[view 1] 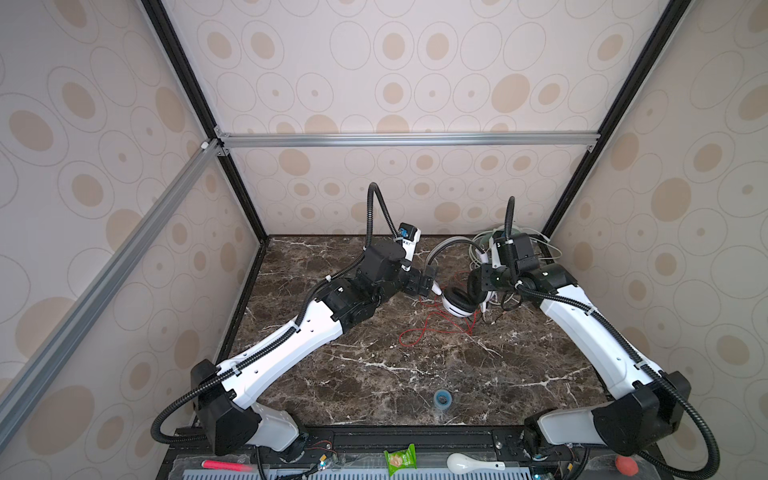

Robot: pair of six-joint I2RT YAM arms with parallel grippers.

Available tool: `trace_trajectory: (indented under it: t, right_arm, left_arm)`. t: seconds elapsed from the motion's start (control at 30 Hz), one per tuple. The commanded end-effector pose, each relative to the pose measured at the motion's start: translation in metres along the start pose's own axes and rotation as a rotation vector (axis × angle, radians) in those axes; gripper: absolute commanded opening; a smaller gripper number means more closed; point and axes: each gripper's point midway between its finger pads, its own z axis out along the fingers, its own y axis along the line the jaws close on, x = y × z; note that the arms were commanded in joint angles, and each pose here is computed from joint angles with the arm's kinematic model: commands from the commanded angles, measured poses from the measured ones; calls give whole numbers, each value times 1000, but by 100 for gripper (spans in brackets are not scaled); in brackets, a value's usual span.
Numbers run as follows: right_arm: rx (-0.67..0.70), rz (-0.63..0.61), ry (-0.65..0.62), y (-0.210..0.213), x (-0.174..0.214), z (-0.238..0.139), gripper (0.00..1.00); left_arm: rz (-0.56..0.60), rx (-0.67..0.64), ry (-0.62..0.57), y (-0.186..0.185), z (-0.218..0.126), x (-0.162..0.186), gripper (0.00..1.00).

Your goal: Wrap the headphones

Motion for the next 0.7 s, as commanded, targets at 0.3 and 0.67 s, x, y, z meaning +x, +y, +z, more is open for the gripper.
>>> trace_trajectory:
  t: [0.3, 0.67]
  right_arm:
    - [-43, 98, 4, 14, -4, -9, 0]
    - [-44, 80, 43, 22, 9, -3, 0]
  left_arm:
    - [104, -79, -44, 4, 44, 0, 86]
    - [207, -240, -32, 26, 64, -2, 65]
